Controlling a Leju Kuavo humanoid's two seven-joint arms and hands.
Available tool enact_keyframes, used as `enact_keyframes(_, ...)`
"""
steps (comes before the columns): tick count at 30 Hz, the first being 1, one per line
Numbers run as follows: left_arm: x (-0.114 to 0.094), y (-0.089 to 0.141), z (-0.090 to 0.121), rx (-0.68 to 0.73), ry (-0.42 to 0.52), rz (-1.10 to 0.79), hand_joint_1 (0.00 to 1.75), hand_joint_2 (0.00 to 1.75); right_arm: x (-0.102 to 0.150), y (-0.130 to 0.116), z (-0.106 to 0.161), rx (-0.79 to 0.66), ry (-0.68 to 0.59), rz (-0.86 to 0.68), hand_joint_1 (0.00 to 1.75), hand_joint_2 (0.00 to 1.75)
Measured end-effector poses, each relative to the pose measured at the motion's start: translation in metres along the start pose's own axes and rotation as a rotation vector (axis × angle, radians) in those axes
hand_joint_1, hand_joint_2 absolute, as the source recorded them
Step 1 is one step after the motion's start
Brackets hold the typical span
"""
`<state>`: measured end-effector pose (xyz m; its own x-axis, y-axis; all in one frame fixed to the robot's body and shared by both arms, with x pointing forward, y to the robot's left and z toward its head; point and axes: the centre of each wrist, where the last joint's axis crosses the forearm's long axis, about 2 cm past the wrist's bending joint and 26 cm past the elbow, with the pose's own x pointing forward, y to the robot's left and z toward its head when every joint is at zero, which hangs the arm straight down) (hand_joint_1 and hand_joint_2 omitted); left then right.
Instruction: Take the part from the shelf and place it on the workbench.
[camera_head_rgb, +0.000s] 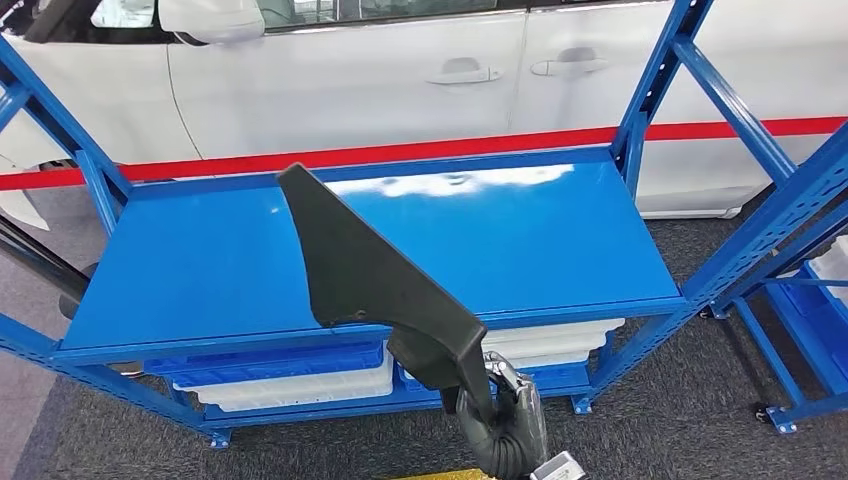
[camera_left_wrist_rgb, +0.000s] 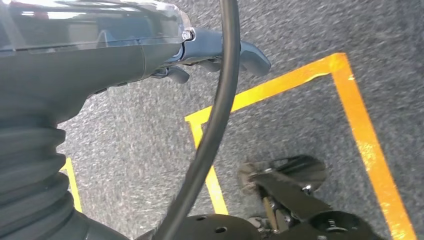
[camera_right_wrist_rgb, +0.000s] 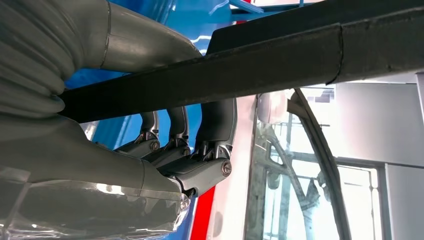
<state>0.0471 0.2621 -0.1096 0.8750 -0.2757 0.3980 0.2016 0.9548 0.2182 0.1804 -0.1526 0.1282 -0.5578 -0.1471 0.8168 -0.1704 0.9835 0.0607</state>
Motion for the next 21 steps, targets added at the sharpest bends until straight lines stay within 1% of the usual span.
enact_keyframes(12,0.002,0.008,-0.003,0.024,-0.011,-0.008,0.00,1.75,0.001,-0.003,0.003,0.020,-0.005,-0.023,1.75,1.75)
enact_keyframes(21,-0.001,0.018,-0.004,0.058,-0.018,-0.008,0.00,1.75,0.000,-0.006,0.011,0.024,0.007,-0.010,1.75,1.75)
